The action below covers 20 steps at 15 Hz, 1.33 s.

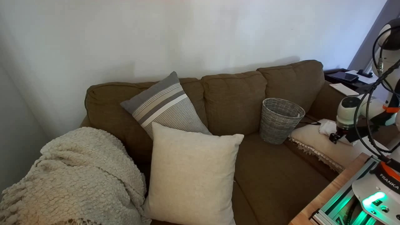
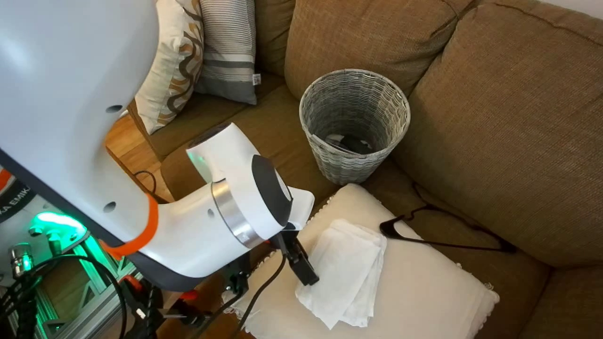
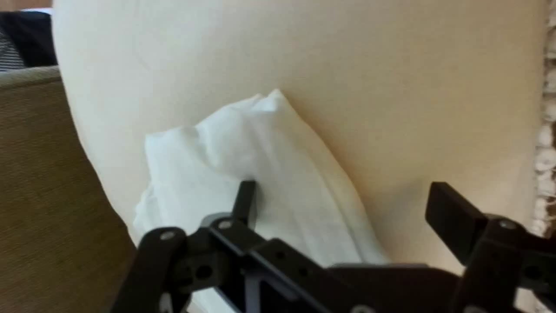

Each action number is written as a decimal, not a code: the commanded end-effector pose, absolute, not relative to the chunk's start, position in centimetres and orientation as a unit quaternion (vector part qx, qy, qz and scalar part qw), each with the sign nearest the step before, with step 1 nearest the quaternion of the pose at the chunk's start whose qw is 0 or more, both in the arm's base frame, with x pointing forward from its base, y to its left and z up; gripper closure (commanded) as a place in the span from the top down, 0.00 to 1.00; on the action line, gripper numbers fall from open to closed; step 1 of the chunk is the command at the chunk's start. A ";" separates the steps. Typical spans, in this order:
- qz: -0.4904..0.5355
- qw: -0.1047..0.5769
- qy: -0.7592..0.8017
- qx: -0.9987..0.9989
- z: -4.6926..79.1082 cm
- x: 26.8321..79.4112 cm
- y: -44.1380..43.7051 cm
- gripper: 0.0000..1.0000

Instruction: Put the white towel in the basket

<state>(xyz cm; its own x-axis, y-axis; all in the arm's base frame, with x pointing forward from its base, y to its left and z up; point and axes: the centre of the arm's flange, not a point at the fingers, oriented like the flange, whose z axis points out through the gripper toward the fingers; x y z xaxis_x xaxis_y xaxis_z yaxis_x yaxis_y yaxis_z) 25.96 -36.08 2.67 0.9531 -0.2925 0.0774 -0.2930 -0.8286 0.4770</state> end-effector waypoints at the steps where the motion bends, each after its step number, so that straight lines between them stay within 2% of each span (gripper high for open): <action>1: 0.025 0.209 -0.118 0.970 2.4 25.4 -36.4 1.00; 6: 0.013 0.227 -0.039 0.973 -0.4 24.8 -37.9 1.00; 8: 0.023 0.255 -0.005 0.967 -1.8 25.0 -38.1 1.00; 9: 0.029 0.274 0.011 0.961 -2.0 25.2 -38.2 0.97; 10: 0.038 0.294 0.025 0.955 -2.0 25.6 -38.3 0.73; 12: 0.061 0.334 0.047 0.940 -1.2 26.8 -38.0 0.71; 20: 0.091 0.344 0.086 0.931 4.5 31.5 -34.4 0.08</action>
